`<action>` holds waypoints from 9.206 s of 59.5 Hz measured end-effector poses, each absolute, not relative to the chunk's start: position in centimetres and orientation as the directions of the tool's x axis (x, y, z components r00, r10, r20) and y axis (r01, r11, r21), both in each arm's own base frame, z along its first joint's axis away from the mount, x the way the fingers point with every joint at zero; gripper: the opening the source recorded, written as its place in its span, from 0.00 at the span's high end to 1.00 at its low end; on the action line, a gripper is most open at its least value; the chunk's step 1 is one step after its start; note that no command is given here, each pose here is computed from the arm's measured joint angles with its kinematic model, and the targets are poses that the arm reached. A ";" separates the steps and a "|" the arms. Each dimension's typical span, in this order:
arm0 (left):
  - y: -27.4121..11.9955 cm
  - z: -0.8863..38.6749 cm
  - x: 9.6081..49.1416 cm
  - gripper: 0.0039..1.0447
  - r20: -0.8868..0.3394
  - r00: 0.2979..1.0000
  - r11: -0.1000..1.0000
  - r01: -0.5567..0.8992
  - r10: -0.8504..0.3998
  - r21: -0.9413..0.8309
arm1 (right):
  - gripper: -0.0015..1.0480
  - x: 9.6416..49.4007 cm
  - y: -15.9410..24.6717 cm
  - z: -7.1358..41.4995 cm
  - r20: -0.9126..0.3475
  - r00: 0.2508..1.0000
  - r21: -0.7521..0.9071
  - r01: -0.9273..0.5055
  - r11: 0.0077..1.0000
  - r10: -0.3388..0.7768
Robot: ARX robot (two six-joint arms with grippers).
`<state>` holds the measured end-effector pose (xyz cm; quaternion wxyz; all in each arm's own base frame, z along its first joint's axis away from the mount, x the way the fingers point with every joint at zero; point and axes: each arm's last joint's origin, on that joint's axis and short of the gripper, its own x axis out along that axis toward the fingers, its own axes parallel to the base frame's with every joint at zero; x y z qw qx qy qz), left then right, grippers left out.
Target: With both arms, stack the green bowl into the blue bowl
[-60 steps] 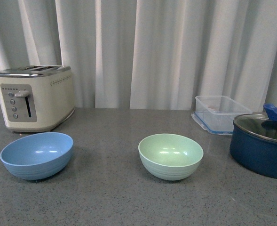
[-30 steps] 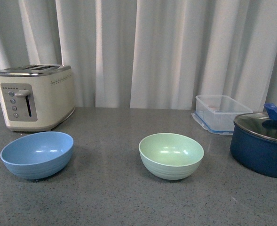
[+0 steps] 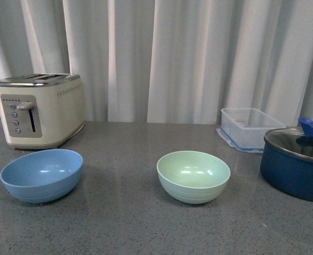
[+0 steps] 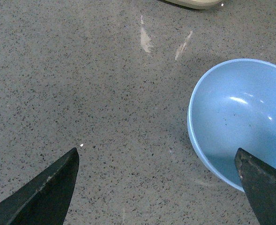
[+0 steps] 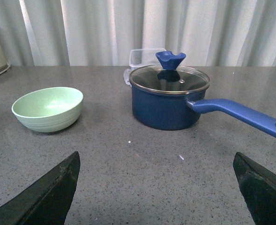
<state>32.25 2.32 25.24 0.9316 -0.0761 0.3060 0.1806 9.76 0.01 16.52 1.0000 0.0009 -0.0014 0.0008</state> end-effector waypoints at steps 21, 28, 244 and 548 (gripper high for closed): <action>2.2 22.9 35.9 0.06 -0.665 0.688 0.909 -0.415 0.292 -0.030 | 0.10 9.8 0.0 16.5 0.003 1.000 0.002 -0.002 1.000 0.002; 2.2 22.6 36.7 0.06 -0.665 0.688 0.909 -0.416 0.293 -0.030 | 0.10 9.8 0.0 16.5 0.003 1.000 0.002 -0.002 1.000 0.002; -9.7 19.4 42.2 0.86 -0.685 0.728 0.968 -0.190 0.027 -0.164 | 0.10 9.8 0.0 16.5 0.003 1.000 0.002 -0.002 1.000 0.002; 0.0 17.1 9.7 0.06 0.019 1.000 1.000 0.002 -0.002 -0.004 | 0.10 40.7 9.7 20.9 -0.743 0.627 0.131 -0.206 0.970 0.234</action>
